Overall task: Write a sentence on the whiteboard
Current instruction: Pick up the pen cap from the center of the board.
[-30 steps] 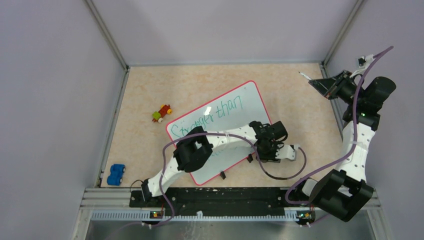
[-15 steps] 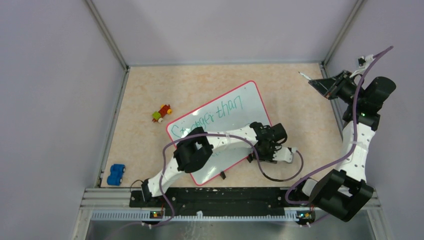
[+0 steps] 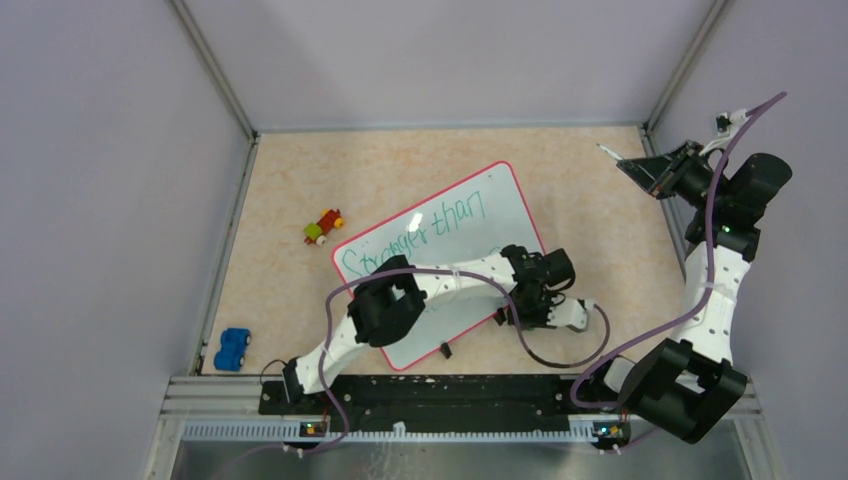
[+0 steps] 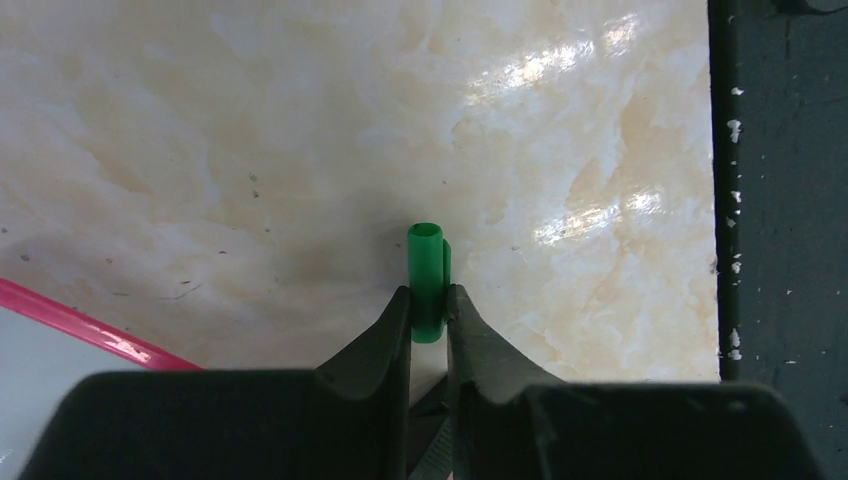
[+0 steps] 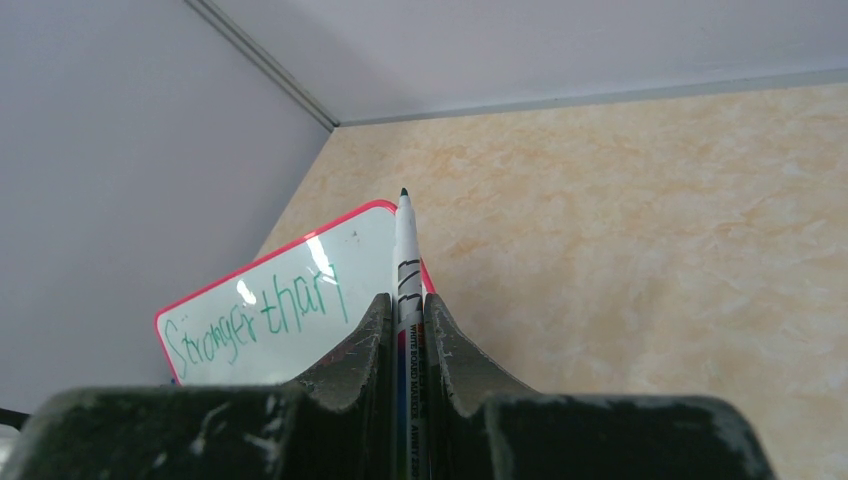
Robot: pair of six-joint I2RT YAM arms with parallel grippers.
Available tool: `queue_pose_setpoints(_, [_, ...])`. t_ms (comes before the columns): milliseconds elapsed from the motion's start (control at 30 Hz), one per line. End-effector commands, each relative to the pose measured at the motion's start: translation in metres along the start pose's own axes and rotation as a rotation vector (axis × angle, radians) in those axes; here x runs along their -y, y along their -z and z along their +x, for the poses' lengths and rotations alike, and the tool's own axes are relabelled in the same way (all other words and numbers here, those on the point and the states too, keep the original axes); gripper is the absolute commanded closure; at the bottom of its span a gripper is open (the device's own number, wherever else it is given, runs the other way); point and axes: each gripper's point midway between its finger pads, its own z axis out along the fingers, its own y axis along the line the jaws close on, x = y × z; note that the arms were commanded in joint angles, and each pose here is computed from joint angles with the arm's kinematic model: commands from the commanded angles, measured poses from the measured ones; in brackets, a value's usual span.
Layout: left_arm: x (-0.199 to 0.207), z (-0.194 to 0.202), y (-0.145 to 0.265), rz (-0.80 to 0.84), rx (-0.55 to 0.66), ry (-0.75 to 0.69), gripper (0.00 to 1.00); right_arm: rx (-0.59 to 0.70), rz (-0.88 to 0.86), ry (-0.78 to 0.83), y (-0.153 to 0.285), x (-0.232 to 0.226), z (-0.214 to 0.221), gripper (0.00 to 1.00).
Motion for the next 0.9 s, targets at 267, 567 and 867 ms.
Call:
queue_pose_setpoints(267, [0.005, -0.055, 0.065, -0.064, 0.207, 0.019, 1.0, 0.041, -0.049, 0.061, 0.004, -0.019, -0.018, 1.0])
queue_pose_setpoints(567, [0.01, -0.059, 0.126, -0.177, 0.272, 0.038, 1.0, 0.058, -0.086, 0.043, 0.002, -0.028, -0.03, 1.0])
queue_pose_setpoints(867, [-0.024, -0.012, 0.207, -0.364, 0.319, 0.162, 1.0, -0.035, -0.134, 0.016, -0.008, -0.035, -0.008, 1.0])
